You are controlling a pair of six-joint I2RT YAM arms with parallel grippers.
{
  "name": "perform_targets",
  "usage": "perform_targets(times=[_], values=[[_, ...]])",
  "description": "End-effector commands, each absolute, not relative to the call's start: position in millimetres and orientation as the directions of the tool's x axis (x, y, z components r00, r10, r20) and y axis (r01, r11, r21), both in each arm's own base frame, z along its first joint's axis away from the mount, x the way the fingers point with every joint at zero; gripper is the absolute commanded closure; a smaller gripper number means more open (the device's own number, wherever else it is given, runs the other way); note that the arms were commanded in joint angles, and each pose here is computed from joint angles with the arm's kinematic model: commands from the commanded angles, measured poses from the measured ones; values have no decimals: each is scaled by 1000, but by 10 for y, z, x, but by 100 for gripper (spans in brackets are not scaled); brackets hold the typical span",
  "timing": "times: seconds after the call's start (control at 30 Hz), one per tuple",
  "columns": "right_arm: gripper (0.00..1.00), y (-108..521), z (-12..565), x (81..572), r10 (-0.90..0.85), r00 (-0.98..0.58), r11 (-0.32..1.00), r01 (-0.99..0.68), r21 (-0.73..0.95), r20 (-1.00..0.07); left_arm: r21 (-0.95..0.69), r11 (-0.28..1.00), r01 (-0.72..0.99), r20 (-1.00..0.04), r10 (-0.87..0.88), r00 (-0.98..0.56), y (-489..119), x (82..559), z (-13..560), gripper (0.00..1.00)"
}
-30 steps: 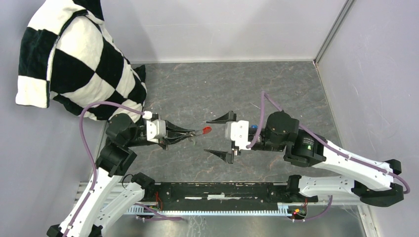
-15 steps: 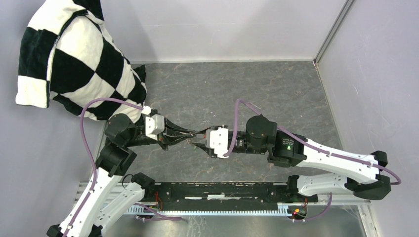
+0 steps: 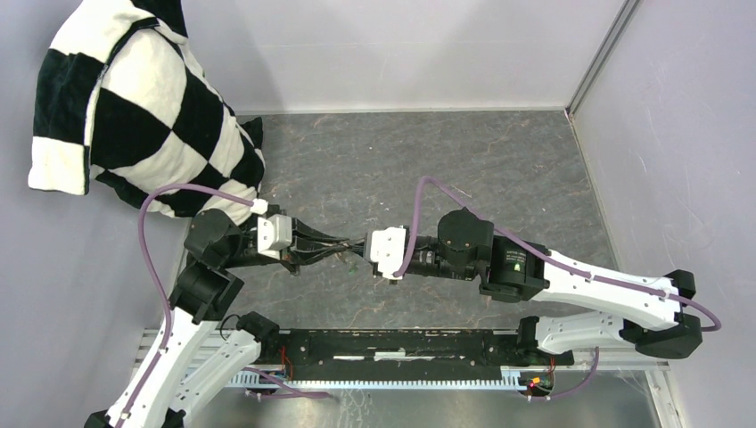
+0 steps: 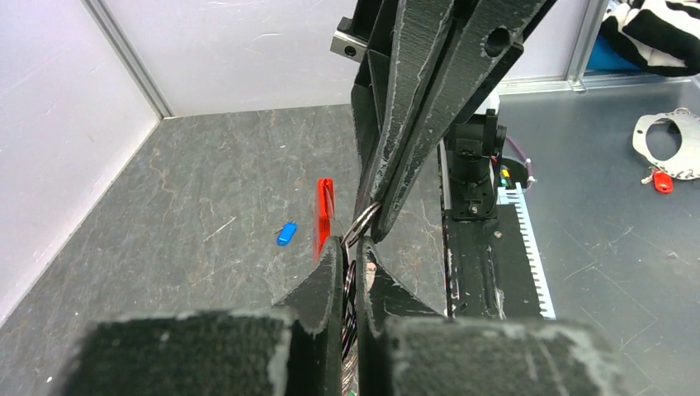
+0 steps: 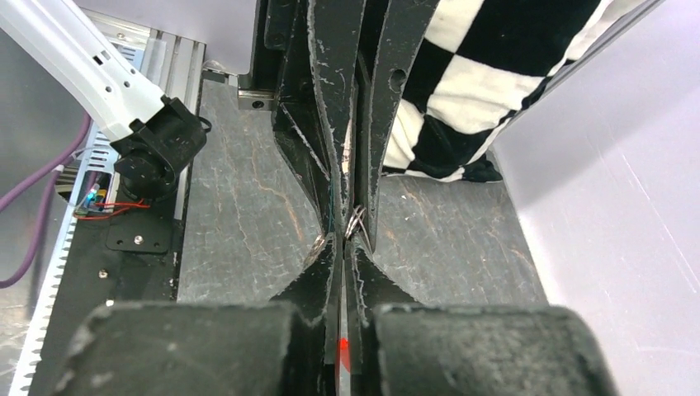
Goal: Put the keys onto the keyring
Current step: Adjust the key on the keyring.
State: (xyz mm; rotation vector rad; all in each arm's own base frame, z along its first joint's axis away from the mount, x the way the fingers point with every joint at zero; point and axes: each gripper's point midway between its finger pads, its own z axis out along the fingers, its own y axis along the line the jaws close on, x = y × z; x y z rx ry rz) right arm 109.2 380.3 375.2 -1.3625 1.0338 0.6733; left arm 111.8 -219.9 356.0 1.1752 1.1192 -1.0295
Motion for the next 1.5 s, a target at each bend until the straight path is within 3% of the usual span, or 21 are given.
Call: perform_targets(times=[0.0,0.13,0.2,0.27,0.6,0.8,1.07,1.47], values=[[99,3792,4071,1146,-113,407,216,-880,-422,-906,273,26,962,-961,-46,274,-2191,951,3659,98],[100,3768,4112,1178,-90,377,257,-886,-387,-922,314,-13,949,-949,-26,314,-2192,922,3569,95],[100,3755,4131,1165,-65,362,267,-892,-365,-930,339,-23,940,-941,-8,339,-2179,917,3523,81],[100,3733,4129,1163,-53,348,275,-896,-349,-936,356,-24,934,-934,3,356,-2169,917,3503,58],[100,3662,3942,1100,-63,299,256,-917,-305,-952,431,-15,902,-901,48,431,-2068,842,3595,22],[99,3615,3888,1006,-23,291,226,-930,-289,-956,434,-10,901,-900,48,434,-2048,812,3662,28],[99,3651,3850,913,-5,285,175,-944,-281,-959,426,-23,904,-901,79,427,-2086,917,3524,62],[99,3777,3842,830,27,285,120,-953,-279,-958,318,-107,942,-944,53,324,-2157,836,3486,59]])
